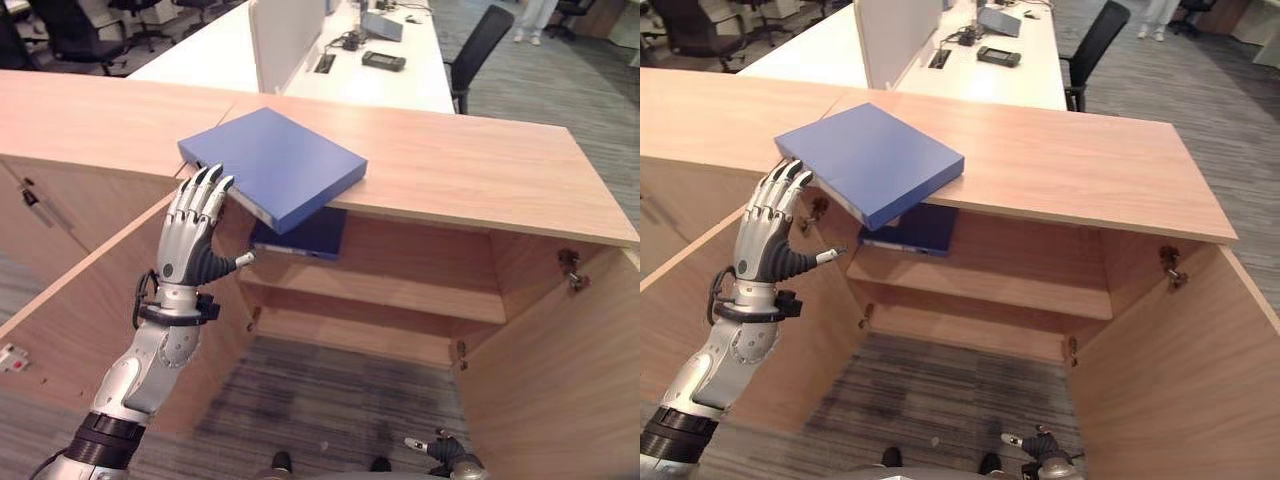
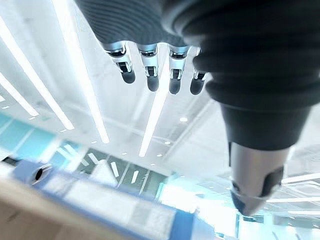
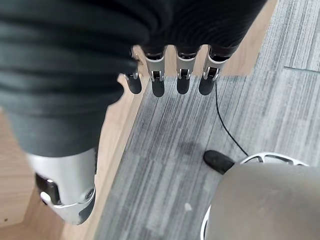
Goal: Put the empty folder in the office cabinet
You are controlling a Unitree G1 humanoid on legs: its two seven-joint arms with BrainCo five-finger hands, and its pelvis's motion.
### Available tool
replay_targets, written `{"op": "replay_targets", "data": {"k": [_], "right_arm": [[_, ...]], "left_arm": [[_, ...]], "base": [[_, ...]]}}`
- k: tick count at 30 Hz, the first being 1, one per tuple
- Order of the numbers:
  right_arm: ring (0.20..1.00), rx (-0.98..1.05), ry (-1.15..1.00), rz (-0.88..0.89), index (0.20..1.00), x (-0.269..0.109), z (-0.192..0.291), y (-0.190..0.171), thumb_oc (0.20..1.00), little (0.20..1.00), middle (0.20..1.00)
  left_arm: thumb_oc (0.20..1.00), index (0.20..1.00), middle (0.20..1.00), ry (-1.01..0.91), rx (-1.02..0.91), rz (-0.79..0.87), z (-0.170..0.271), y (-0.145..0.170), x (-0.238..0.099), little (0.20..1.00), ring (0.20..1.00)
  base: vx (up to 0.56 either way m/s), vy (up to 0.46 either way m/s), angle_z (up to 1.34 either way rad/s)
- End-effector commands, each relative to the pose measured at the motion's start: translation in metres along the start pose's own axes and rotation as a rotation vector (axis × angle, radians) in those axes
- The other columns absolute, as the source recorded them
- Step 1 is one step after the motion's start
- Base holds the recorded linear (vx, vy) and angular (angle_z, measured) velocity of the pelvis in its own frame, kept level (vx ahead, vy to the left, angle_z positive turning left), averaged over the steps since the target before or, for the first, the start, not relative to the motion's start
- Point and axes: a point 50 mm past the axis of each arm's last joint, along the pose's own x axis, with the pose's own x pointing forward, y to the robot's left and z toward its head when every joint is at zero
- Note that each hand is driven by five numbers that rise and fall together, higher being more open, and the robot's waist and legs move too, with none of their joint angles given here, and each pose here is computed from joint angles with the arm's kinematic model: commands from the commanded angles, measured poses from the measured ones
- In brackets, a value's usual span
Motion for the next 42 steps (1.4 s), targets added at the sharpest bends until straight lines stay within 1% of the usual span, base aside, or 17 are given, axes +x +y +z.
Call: {"op": "replay_targets", "data": {"k": [1,4,6,7,9,11,13,14,18,19,20,27,31,34,38,39,42], "right_arm": [[1.000,-0.020,-0.017,0.026,1.000,-0.001,0.004,0.011,1.000,1.000,1.000],[1.000,-0.010,-0.035,0.027,1.000,0.000,0.008,0.010,1.000,1.000,1.000],[1.000,-0.012,-0.055,-0.018,1.000,0.002,0.015,-0.004,1.000,1.000,1.000],[1.000,-0.011,-0.057,-0.019,1.000,0.002,0.015,-0.004,1.000,1.000,1.000],[1.000,-0.003,-0.036,-0.058,1.000,0.003,0.012,-0.017,1.000,1.000,1.000],[1.000,-0.002,-0.028,-0.064,1.000,0.003,0.009,-0.019,1.000,1.000,1.000],[1.000,-0.003,0.001,-0.071,1.000,0.002,0.001,-0.022,1.000,1.000,1.000],[1.000,0.015,0.025,-0.082,1.000,0.001,-0.006,-0.024,1.000,1.000,1.000],[1.000,0.060,0.074,-0.054,1.000,-0.001,-0.017,-0.014,1.000,1.000,1.000],[1.000,0.059,0.074,-0.054,1.000,-0.001,-0.017,-0.014,1.000,1.000,1.000],[1.000,0.072,0.077,-0.038,1.000,-0.001,-0.014,-0.008,1.000,1.000,1.000],[1.000,0.091,0.015,0.030,1.000,0.000,0.003,0.011,1.000,1.000,1.000],[1.000,0.072,-0.021,0.044,1.000,0.001,0.014,0.015,1.000,1.000,1.000],[1.000,0.067,-0.012,0.039,1.000,0.000,0.011,0.014,1.000,1.000,1.000],[1.000,0.040,0.010,0.041,1.000,-0.001,0.001,0.012,1.000,1.000,1.000],[1.000,0.052,0.009,0.032,1.000,-0.001,0.001,0.009,1.000,1.000,1.000],[1.000,0.066,-0.001,0.034,1.000,-0.001,0.001,0.007,1.000,1.000,1.000]], "left_arm": [[1.000,1.000,1.000,-0.058,0.067,0.117,0.000,0.018,0.013,1.000,1.000],[1.000,1.000,1.000,-0.096,0.076,0.143,0.002,0.023,0.020,1.000,1.000],[1.000,1.000,1.000,-0.107,0.088,0.187,0.002,0.030,0.027,1.000,1.000],[1.000,1.000,1.000,-0.108,0.087,0.189,0.002,0.030,0.028,1.000,1.000],[1.000,1.000,1.000,-0.096,0.090,0.230,0.001,0.036,0.026,1.000,1.000],[1.000,1.000,1.000,-0.097,0.091,0.238,0.001,0.038,0.025,1.000,1.000],[1.000,1.000,1.000,-0.105,0.082,0.268,0.004,0.046,0.022,1.000,1.000],[1.000,1.000,1.000,-0.118,0.061,0.306,0.009,0.055,0.018,1.000,1.000],[1.000,1.000,1.000,-0.071,-0.005,0.447,0.011,0.081,0.008,1.000,1.000],[1.000,1.000,1.000,-0.070,-0.004,0.448,0.011,0.082,0.008,1.000,1.000],[1.000,1.000,1.000,-0.062,-0.028,0.520,0.011,0.090,0.008,1.000,1.000],[1.000,1.000,1.000,-0.102,-0.043,0.663,0.018,0.106,0.016,1.000,1.000],[1.000,1.000,1.000,-0.106,-0.031,0.659,0.018,0.104,0.019,1.000,1.000],[1.000,1.000,1.000,-0.098,-0.026,0.633,0.017,0.099,0.019,1.000,1.000],[1.000,1.000,1.000,-0.068,-0.042,0.538,0.015,0.088,0.014,1.000,1.000],[1.000,1.000,1.000,-0.064,-0.056,0.470,0.015,0.083,0.010,1.000,1.000],[1.000,1.000,1.000,-0.051,-0.095,0.381,0.014,0.077,0.005,1.000,1.000]], "base": [[-0.01,-0.099,-0.13],[-0.09,-0.119,-0.03],[-0.12,-0.119,0.06],[-0.01,0.010,0.19],[0.16,0.108,0.02],[0.21,0.167,0.03],[0.25,0.190,-0.03],[0.24,0.261,-0.15],[0.18,0.240,-0.31],[0.09,0.196,-0.41],[0.08,0.202,-0.27],[0.09,0.181,-0.12],[0.01,-0.003,-0.23],[0.11,-0.051,-0.12],[0.12,-0.092,0.03],[0.14,-0.113,0.08],[0.10,-0.079,0.05]]}}
